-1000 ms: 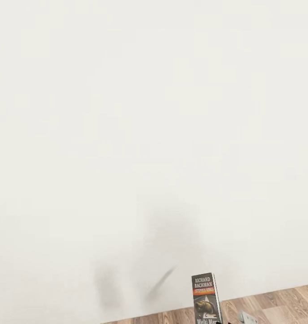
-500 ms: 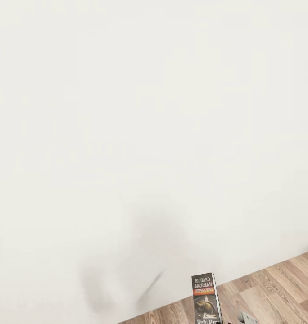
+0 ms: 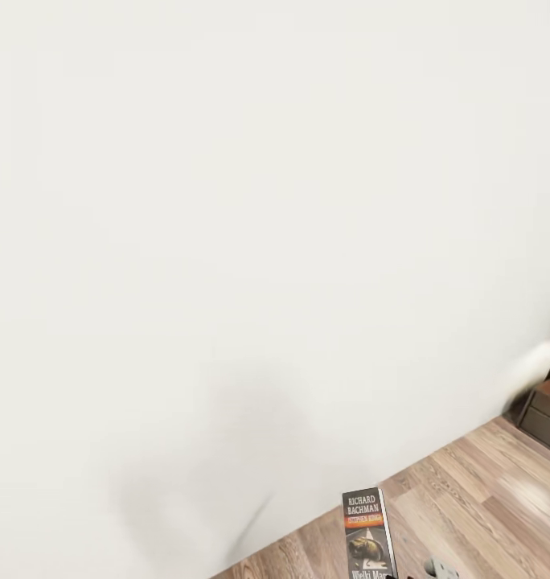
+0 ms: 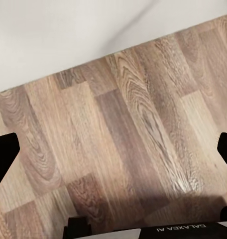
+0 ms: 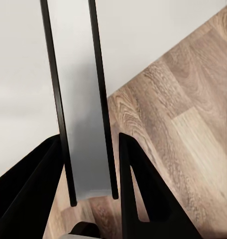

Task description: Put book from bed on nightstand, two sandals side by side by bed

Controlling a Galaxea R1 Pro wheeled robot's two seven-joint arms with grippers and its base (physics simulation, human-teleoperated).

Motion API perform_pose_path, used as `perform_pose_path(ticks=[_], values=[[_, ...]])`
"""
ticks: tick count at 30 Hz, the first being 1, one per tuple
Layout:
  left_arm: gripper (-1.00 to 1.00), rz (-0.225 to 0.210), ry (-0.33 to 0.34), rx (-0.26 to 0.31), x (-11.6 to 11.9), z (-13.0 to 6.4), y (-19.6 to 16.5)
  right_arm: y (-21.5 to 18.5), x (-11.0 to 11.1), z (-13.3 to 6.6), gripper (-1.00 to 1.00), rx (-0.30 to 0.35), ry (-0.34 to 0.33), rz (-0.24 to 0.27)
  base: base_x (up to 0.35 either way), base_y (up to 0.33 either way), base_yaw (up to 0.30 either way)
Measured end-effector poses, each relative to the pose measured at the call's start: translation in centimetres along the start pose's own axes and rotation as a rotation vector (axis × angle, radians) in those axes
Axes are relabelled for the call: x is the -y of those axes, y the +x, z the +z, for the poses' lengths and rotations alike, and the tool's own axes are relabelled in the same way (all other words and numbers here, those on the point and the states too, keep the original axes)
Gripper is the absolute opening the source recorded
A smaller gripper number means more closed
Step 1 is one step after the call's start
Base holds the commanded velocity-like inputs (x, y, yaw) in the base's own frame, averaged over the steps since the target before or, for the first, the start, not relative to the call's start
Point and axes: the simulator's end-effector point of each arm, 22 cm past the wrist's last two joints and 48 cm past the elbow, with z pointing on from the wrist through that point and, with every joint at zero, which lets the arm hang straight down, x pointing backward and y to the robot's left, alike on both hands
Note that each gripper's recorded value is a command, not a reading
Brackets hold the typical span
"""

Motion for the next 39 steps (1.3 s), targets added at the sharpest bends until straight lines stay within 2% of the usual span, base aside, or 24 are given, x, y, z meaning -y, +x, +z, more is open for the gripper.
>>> perform_pose_path(ticks=[20, 28, 39], values=[[1.00, 0.000, 0.000, 0.000, 0.01, 0.00, 0.00, 0.00, 0.00, 0.00, -1.00, 0.000, 0.000, 0.000, 0.002, 0.000, -0.300], [1.00, 0.000, 0.001, 0.000, 0.03, -0.01, 0.00, -0.01, 0.00, -0.01, -1.00, 0.001, 0.000, 0.001, 0.173, 0.000, -0.300], [1.00, 0.001, 0.001, 0.000, 0.03, 0.00, 0.00, 0.00, 0.01, 0.00, -1.00, 0.000, 0.001, 0.000, 0.012, 0.000, -0.300]])
